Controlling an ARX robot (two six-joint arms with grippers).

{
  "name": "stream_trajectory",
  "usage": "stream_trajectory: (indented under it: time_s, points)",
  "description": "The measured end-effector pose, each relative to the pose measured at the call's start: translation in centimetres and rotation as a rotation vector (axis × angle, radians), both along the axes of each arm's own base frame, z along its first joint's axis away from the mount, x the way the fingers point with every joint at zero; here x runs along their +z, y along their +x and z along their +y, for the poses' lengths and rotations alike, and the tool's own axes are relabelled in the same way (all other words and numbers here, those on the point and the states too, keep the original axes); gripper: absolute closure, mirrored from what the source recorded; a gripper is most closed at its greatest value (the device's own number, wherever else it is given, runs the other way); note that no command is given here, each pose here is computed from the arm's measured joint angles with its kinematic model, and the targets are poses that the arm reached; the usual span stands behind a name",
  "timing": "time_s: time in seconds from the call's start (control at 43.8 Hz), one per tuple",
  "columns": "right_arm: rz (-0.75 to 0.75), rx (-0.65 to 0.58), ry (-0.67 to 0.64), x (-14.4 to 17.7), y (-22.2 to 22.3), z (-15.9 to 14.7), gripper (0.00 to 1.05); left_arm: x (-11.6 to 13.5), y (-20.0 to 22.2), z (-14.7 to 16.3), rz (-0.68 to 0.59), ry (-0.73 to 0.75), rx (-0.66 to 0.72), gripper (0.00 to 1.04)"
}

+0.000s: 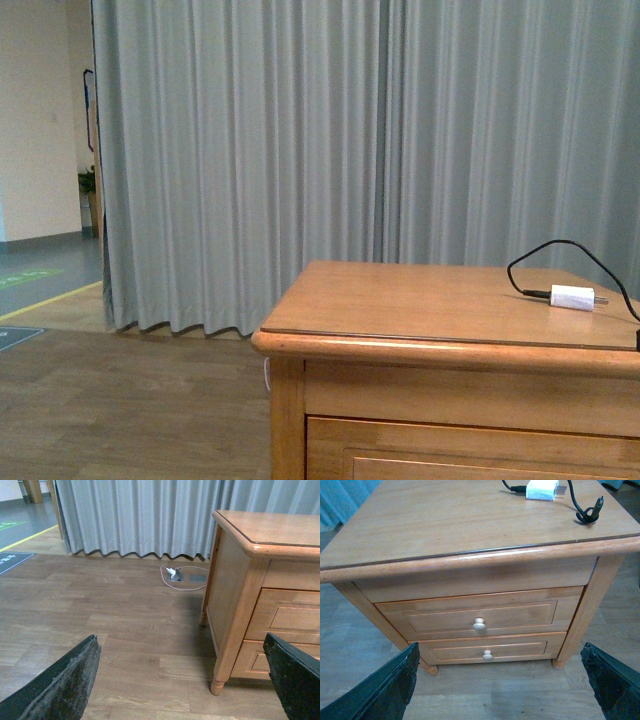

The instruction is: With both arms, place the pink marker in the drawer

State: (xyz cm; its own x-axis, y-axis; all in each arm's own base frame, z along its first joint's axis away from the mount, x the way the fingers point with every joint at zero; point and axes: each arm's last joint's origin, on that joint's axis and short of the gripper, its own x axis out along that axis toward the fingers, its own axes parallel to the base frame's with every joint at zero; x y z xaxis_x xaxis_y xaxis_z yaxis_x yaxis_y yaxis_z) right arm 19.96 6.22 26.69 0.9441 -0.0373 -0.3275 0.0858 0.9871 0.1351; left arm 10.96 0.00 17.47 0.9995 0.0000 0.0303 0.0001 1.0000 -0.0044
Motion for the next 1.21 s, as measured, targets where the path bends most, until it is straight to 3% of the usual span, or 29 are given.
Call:
stream_trajectory:
  time_s: [0.046, 0.183, 0.548, 1.211]
  points:
    - [-0.011, 0.006, -0.003, -0.3, 0.0, 0.0, 0.10, 0.0, 0.0, 0.0, 0.000, 0.000, 0.000, 0.06]
    - [-0.319, 0.068, -0.089, -2.6, -1.6, -1.7, 0.41, 0.0, 0.0, 0.0, 0.000, 0.000, 0.000, 0.06]
    - [-0.326, 0.065, -0.142, -6.4, -4.6, -4.3, 1.03, 0.0, 0.0, 0.0, 0.000, 0.000, 0.000, 0.06]
    - [-0.326, 0.062, -0.145, -9.0, -7.6, -6.2, 1.03, 0.0, 0.0, 0.0, 0.000, 0.000, 0.000, 0.06]
